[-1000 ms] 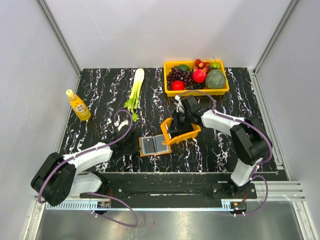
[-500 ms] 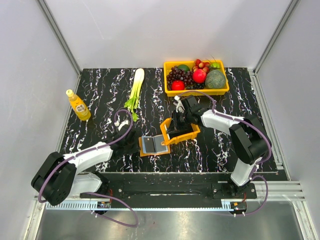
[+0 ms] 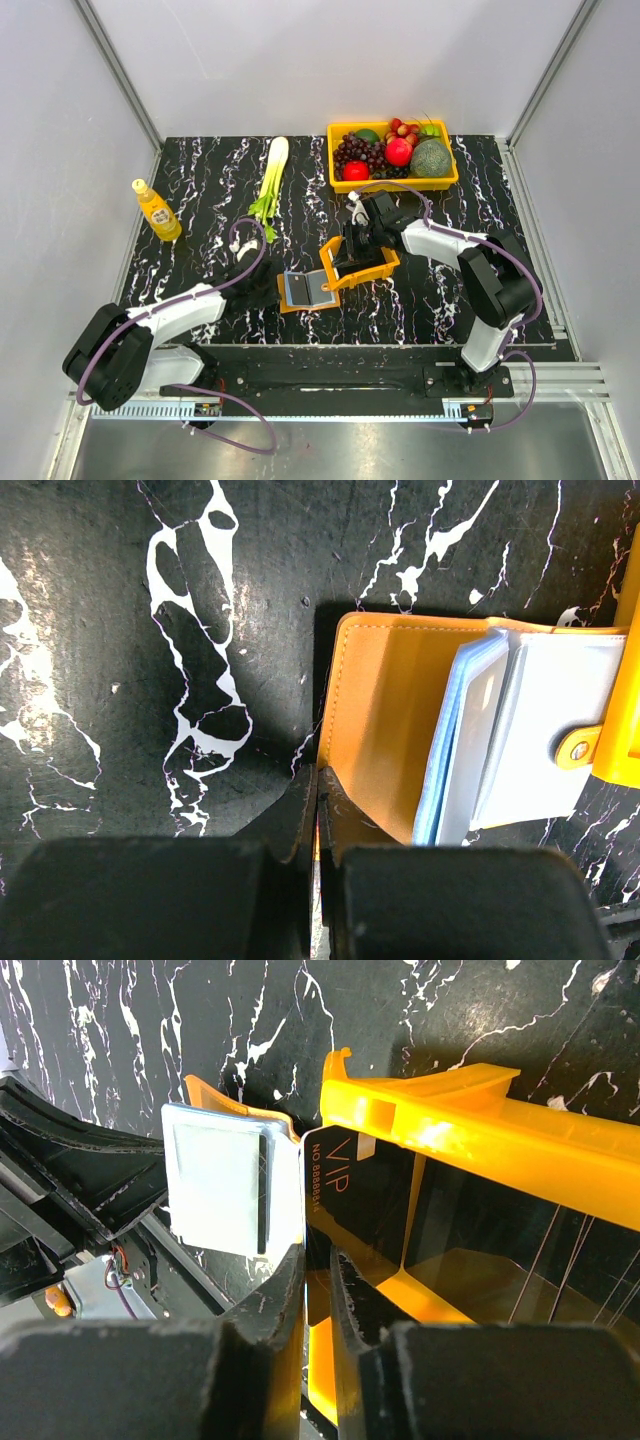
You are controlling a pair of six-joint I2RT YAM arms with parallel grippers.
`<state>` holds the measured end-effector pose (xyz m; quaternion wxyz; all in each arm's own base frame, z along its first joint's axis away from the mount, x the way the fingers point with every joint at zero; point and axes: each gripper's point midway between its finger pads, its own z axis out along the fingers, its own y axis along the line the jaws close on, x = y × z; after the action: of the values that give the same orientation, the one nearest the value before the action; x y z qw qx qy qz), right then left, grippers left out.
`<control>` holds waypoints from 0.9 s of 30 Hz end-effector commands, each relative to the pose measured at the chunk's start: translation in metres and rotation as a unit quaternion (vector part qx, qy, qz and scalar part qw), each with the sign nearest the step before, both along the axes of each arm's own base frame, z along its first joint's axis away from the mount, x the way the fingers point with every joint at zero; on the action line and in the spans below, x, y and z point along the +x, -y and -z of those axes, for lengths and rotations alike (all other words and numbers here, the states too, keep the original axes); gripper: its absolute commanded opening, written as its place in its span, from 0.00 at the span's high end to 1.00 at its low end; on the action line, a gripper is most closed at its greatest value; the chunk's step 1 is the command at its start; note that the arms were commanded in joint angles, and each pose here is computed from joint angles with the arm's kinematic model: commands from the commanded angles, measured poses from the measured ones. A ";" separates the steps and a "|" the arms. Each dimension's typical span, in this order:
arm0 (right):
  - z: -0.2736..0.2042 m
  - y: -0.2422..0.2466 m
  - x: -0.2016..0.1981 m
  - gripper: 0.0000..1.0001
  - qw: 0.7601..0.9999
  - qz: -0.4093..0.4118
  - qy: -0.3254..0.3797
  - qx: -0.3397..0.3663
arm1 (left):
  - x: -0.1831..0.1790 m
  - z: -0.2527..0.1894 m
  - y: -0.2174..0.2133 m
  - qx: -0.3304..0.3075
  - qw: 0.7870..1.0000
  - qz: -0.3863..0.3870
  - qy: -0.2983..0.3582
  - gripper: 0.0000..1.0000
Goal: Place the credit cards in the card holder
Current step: Pick up the credit card from the storage box.
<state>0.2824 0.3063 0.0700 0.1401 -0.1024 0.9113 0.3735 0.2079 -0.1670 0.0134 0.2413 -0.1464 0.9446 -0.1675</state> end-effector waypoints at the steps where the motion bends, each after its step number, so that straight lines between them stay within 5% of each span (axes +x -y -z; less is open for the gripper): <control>1: -0.018 -0.019 -0.008 0.81 0.999 -0.031 -0.005 0.042 | -0.015 0.013 -0.003 0.012 0.999 0.014 -0.035 1.00; 13: -0.014 -0.017 -0.007 0.80 0.999 -0.025 -0.008 0.036 | -0.016 0.014 -0.003 0.012 0.999 0.014 -0.036 1.00; 18: -0.014 -0.010 0.001 0.66 1.000 -0.003 0.018 0.010 | -0.016 0.013 -0.004 0.013 0.999 0.013 -0.036 1.00; 27: -0.013 0.007 0.018 0.57 0.997 0.032 0.059 -0.044 | -0.016 0.015 -0.004 0.015 0.999 0.015 -0.038 1.00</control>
<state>0.2888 0.3051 0.0704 0.1586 -0.0952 0.9174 0.3524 0.2085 -0.1681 0.0134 0.2406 -0.1458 0.9446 -0.1690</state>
